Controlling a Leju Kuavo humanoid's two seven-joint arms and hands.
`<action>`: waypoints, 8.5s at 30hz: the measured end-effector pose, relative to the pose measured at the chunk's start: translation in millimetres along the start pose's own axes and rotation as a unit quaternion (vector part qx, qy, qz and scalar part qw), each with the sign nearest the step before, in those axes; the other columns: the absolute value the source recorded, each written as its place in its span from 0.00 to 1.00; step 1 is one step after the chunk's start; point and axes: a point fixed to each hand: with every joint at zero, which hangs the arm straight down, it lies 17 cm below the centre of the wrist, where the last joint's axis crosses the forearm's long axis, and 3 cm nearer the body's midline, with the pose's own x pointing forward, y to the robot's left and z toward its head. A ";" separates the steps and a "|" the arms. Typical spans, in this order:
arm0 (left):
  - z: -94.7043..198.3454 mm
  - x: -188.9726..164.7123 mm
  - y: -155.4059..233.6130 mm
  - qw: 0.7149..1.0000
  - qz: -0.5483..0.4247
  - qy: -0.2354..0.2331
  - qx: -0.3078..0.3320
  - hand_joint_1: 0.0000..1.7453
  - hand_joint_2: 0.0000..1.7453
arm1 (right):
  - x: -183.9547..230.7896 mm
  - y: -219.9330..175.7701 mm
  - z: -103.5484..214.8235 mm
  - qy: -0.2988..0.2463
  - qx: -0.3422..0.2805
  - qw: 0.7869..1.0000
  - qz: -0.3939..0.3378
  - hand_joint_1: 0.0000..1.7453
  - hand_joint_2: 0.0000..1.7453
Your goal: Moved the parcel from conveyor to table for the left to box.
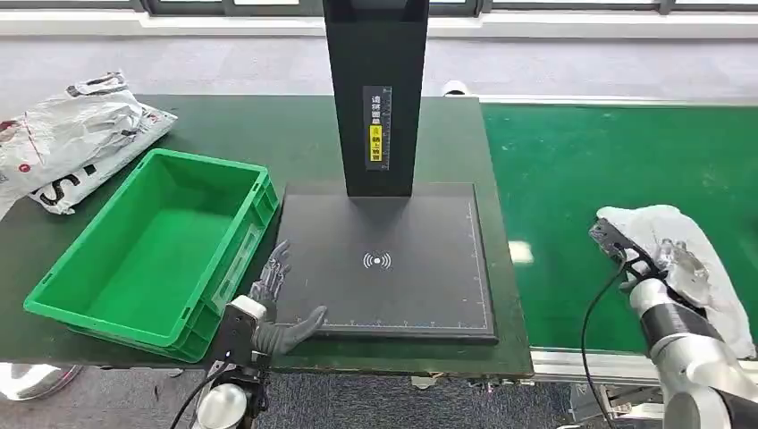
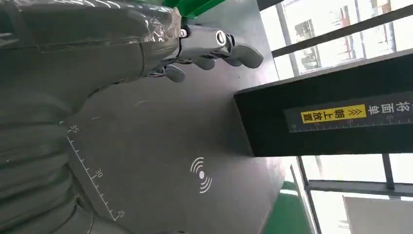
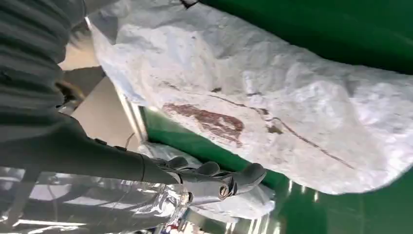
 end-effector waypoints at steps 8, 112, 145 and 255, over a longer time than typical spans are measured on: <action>0.4 -1.3 -1.4 1.000 0.003 0.001 -0.002 0.00 1.00 | -18.0 11.6 2.3 0.036 0.012 0.998 0.041 0.00 1.00; -12.8 5.5 -15.2 1.000 -0.009 -0.005 -0.002 0.00 1.00 | 216.6 -39.1 183.1 -0.432 -0.039 0.816 -0.382 1.00 1.00; -15.4 -2.2 -18.5 1.000 0.006 0.008 -0.003 0.00 1.00 | 337.8 173.0 350.8 -0.547 0.209 0.784 -0.206 1.00 1.00; -136.1 9.1 -143.2 0.752 -0.632 -0.098 -0.159 0.00 1.00 | 204.1 16.1 309.2 -0.535 0.086 0.641 -0.543 0.00 1.00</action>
